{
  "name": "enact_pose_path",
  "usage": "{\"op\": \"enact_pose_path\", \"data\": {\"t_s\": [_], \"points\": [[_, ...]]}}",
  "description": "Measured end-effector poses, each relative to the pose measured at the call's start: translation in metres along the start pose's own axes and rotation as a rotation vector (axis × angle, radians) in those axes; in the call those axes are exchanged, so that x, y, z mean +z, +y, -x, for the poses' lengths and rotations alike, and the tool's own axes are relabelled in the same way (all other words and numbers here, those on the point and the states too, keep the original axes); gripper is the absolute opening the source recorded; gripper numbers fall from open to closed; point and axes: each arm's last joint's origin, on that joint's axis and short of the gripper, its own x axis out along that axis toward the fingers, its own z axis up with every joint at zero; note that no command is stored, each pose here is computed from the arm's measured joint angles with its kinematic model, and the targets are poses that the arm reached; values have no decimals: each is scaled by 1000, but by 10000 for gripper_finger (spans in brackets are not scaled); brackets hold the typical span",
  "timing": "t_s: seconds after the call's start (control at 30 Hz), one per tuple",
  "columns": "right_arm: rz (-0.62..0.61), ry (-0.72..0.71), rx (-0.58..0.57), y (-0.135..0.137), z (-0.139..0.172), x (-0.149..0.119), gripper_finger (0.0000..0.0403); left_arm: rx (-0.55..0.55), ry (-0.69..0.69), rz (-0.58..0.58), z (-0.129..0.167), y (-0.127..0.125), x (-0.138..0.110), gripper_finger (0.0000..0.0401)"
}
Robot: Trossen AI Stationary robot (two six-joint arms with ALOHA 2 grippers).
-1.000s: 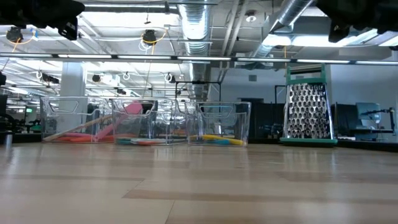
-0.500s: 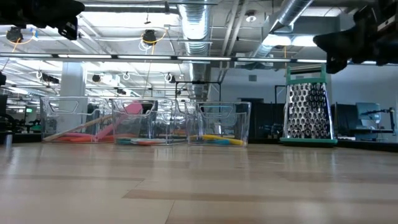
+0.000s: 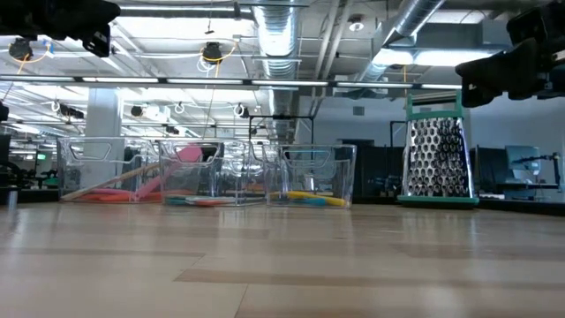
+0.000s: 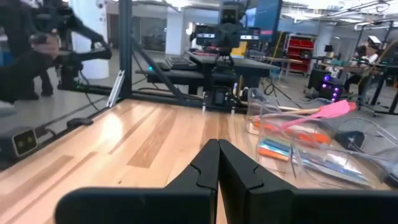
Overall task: Pick & Place Kitchen Items
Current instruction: Return to Home Position
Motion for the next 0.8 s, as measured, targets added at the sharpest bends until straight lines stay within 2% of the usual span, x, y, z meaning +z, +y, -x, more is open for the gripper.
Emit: {"op": "enact_pose_path", "data": {"t_s": [0.37, 0.6, 0.8], "points": [[15, 6, 8, 2, 0, 0, 0, 0, -5, -2, 0, 0, 1, 2], [-41, 8, 4, 2, 0, -1, 0, 1, -18, -29, -1, 0, -1, 2], [-45, 9, 4, 2, 0, -1, 0, -12, -50, -30, -18, -2, -36, 2]]}}
